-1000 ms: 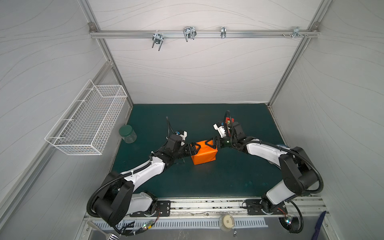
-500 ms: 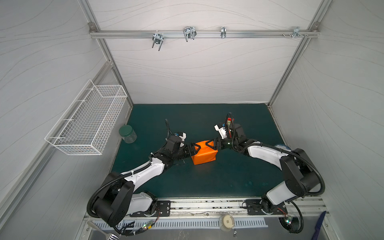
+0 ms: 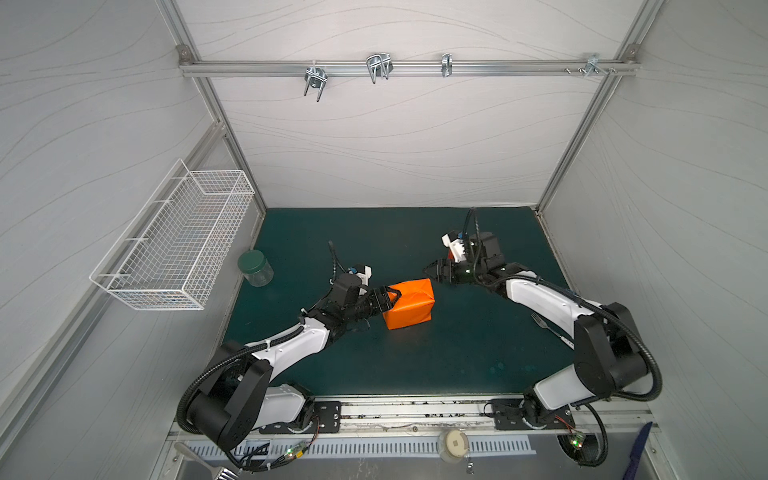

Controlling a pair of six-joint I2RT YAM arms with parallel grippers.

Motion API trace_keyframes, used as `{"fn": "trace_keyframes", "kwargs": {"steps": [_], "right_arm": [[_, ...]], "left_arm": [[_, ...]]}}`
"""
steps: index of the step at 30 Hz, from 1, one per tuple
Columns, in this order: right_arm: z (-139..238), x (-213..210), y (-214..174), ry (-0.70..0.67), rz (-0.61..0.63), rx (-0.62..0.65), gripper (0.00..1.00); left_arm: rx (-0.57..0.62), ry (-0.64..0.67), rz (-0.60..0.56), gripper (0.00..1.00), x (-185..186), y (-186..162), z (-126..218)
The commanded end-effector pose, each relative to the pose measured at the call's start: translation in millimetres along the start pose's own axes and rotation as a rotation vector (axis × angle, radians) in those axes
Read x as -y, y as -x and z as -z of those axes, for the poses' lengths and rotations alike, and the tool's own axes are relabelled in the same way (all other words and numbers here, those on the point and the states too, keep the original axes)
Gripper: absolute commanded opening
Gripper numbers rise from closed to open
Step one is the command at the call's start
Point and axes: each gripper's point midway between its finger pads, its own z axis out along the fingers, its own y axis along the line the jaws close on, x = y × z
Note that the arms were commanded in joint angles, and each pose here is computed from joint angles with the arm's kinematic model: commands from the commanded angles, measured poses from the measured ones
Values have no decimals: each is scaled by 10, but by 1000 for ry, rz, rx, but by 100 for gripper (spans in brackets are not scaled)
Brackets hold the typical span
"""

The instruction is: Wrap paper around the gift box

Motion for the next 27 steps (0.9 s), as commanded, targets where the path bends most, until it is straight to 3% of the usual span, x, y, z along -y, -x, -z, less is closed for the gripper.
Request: {"fn": "trace_keyframes", "kwargs": {"steps": [1,9,27], "right_arm": [[224,367,93,-118,-140,1,82],[303,1109,380,-178,-294,37,68],[-202,1462,359,-36,-429,-47,35]], "left_arm": [[-132,148,34,81,-471,-398,-26],[-142,151,21,80,-474,-410,-28],[-146,149,19,79,-443,-387,-42]]}}
